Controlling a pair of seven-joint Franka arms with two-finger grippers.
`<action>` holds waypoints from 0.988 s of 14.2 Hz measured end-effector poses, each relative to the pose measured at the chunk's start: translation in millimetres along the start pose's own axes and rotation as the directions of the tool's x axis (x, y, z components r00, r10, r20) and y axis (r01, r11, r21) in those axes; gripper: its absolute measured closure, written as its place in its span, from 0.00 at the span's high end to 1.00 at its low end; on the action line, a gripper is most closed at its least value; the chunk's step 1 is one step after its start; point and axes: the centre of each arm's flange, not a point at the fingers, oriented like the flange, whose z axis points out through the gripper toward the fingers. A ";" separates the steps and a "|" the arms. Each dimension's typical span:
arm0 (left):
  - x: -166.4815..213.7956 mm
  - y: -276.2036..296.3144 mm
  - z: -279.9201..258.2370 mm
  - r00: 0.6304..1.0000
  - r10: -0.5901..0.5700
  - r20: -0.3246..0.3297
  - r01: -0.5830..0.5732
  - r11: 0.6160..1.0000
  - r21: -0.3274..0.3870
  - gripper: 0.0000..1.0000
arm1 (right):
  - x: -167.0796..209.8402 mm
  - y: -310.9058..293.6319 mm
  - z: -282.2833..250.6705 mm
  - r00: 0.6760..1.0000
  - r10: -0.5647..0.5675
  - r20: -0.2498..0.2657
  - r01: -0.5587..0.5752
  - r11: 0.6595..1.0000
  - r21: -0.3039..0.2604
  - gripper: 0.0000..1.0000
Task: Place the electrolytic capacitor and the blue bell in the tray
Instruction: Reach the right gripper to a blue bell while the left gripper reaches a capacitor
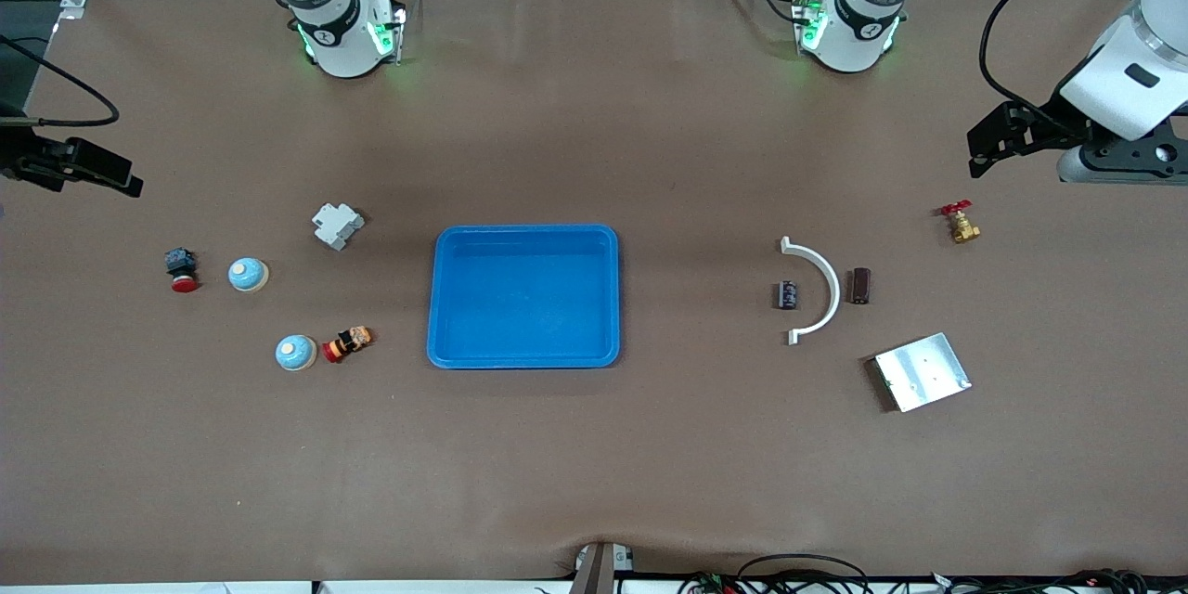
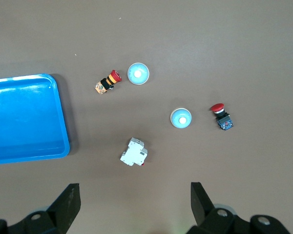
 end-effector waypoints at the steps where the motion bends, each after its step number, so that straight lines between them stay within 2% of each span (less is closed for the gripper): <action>1: 0.0 0.0 0.0 1.000 -0.003 0.000 0.003 1.000 0.000 1.00 | 0.0 -0.1 0.0 1.000 0.000 0.000 0.000 1.000 0.001 1.00; 10: -0.7 8.1 -0.6 1.000 0.010 0.000 -0.010 1.000 0.000 1.00 | 0.2 0.0 -0.1 1.000 0.000 -0.001 0.000 1.000 0.004 1.00; 14: -1.7 8.5 25.5 0.999 0.014 0.048 -0.015 1.000 0.003 1.00 | 0.7 7.4 0.3 1.000 0.014 0.000 -0.014 1.000 0.005 1.00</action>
